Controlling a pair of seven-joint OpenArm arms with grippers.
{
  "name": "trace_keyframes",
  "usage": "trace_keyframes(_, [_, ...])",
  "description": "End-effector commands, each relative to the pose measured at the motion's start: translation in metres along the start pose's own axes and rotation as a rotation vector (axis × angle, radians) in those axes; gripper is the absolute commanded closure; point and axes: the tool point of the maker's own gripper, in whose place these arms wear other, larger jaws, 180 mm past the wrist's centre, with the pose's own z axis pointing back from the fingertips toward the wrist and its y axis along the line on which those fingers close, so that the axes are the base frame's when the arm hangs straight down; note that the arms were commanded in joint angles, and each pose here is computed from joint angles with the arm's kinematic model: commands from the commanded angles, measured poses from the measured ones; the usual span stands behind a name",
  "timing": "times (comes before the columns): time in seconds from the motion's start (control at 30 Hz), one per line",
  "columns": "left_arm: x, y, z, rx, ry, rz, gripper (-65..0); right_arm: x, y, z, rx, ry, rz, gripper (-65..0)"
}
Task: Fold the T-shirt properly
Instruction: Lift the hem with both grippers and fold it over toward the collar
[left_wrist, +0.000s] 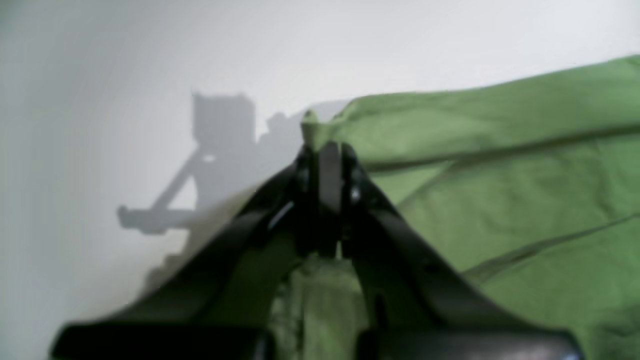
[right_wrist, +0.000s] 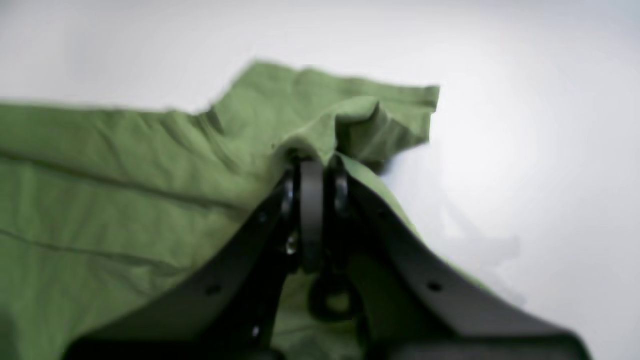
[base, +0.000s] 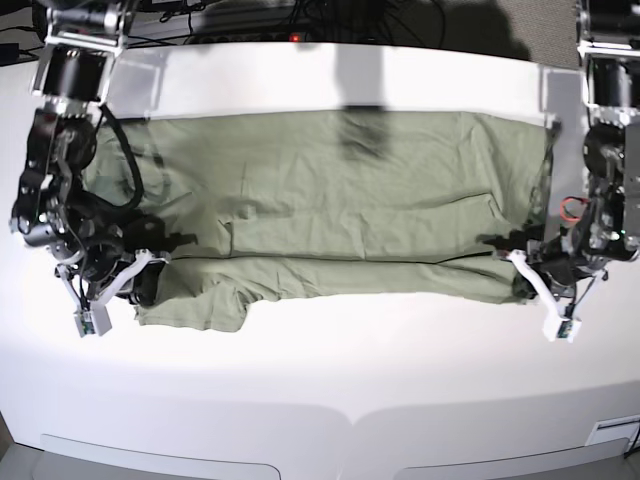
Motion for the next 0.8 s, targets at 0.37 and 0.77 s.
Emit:
trace_keyframes(0.37, [0.015, -0.01, 0.028, 0.053, -0.035, -0.093, 0.0, 0.001, 0.005, 0.03, -0.028, -0.029, 0.068, 0.0])
trace_keyframes(0.77, [0.008, -0.009, 0.05, 0.105, -0.06, -0.072, 0.0, -0.002, -0.022, 0.043, -0.081, 0.022, 0.125, 0.0])
